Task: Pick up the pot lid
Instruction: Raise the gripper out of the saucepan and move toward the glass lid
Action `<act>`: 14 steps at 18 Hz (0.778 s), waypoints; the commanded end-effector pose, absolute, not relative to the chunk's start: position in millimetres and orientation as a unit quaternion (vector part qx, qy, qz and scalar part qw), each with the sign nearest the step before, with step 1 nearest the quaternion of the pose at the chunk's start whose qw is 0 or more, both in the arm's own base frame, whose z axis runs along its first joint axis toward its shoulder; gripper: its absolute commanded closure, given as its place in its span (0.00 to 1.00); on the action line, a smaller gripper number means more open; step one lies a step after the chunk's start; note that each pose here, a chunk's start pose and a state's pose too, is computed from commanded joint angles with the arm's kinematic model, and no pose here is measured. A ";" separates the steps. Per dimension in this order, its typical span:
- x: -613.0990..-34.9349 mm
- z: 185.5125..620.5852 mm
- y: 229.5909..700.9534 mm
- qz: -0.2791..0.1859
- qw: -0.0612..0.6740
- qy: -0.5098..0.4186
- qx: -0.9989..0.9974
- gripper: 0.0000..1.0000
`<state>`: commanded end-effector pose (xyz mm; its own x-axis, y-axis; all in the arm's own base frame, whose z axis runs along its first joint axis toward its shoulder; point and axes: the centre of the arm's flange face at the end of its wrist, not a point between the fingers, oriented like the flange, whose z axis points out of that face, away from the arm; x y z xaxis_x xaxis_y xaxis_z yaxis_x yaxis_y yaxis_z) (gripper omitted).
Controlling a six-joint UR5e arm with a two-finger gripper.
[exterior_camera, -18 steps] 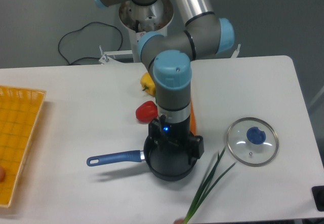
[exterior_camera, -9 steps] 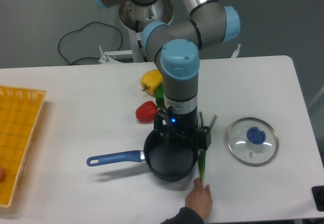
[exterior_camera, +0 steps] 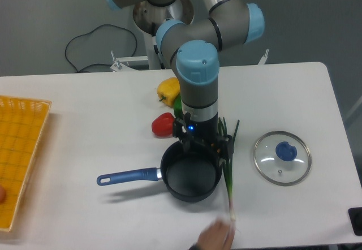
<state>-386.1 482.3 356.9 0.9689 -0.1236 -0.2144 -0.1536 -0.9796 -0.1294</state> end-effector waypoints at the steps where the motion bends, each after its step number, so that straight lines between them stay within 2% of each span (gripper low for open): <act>1: -386.6 357.8 481.5 0.104 0.073 0.069 -0.989 0.00; 4: -392.7 364.9 475.7 0.106 0.073 0.064 -0.990 0.00; 7: -389.6 377.5 474.1 0.112 0.076 0.097 -0.986 0.00; 11: -400.2 378.3 459.1 0.082 0.047 0.146 -0.985 0.00; 14: -424.4 388.2 444.0 0.075 0.046 0.139 -0.986 0.00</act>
<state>-424.4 444.0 388.2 0.9504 -0.2667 -0.1603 -0.2805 -0.9573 -0.0701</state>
